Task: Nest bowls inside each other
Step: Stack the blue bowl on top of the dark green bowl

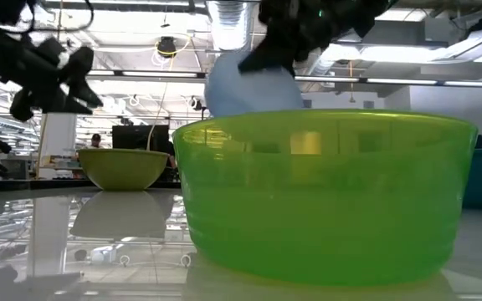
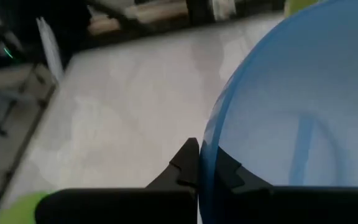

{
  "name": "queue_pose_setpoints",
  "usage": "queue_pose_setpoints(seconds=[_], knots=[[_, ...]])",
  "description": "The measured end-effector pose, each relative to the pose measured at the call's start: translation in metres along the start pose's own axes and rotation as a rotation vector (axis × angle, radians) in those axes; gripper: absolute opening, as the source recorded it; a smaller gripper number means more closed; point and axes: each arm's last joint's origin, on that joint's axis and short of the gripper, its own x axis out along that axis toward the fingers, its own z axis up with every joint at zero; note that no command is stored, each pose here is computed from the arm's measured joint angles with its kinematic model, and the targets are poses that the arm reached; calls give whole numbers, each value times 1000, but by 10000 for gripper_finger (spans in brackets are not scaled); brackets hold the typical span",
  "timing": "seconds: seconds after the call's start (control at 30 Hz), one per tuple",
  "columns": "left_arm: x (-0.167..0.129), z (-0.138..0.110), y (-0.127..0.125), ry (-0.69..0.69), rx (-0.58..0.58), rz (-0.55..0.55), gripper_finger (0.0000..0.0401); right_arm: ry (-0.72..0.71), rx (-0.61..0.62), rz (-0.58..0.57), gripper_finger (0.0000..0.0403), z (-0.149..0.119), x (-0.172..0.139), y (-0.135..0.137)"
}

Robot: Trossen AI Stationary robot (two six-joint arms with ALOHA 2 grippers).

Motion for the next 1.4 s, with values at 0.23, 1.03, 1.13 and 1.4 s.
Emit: queue_pose_setpoints(seconds=[0.23, 1.03, 1.13, 1.4], knots=[[27, 3, 2, 91, 118, 20, 59, -130, 7, 26, 30, 20, -22, 9], [151, -9, -29, 631, 120, -200, 0, -319, 40, -41, 30, 47, -83, 11], [165, -21, -44, 713, 131, -247, 0, -325, 32, -55, 30, 49, -93, 11], [182, -50, -91, 879, 132, -405, 0, -302, 15, -109, 30, 46, -119, 18]])
